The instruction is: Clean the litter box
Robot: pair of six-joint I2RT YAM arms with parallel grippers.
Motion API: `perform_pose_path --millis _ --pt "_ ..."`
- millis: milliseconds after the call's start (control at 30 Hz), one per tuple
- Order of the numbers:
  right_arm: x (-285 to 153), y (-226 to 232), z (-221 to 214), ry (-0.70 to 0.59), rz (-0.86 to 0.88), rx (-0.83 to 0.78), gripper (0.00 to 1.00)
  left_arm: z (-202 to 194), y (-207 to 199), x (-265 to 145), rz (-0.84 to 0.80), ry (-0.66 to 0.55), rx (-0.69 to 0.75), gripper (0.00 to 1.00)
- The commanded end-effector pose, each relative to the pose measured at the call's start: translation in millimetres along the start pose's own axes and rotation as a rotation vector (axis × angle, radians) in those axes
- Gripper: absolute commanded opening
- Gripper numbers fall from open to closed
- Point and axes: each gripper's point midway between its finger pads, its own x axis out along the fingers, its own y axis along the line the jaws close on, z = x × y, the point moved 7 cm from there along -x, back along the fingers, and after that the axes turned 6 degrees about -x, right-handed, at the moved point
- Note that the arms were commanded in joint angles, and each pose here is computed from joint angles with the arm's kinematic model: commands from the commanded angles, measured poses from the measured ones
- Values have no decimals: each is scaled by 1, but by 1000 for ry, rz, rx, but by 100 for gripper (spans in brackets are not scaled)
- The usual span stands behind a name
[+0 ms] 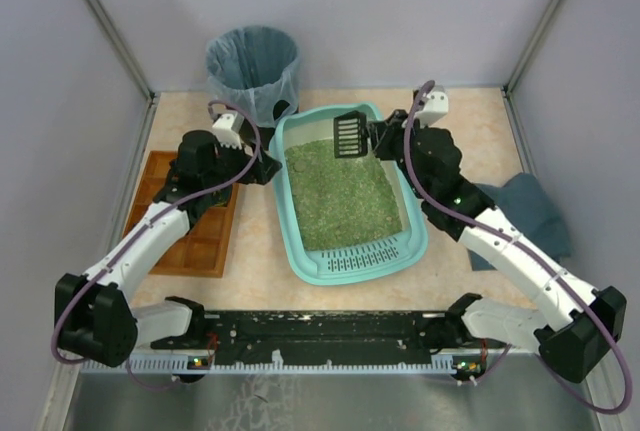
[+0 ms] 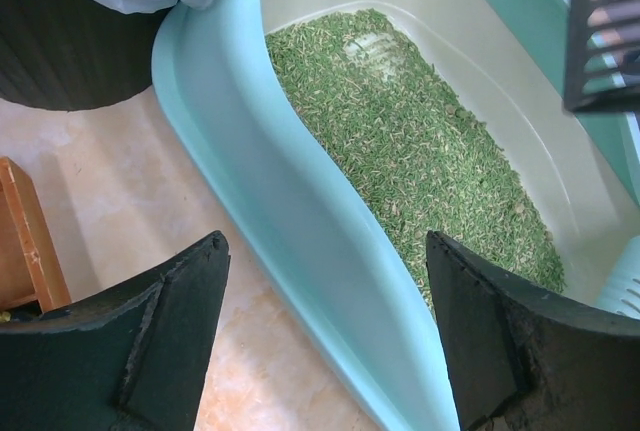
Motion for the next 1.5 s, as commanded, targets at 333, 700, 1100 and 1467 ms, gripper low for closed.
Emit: perform_pose_path --millis 333,700,1100,1467 --pt "21 -18 -63 214 -31 192 0 -7 -18 16 -53 82 79 76" --pt "89 -27 -89 319 -91 68 0 -18 -13 26 -15 135 81 72" --pt "145 -36 -131 473 -173 -56 0 -22 -9 29 6 160 79 70" --pt "159 -25 -175 671 -32 25 0 -24 -8 32 13 183 77 70"
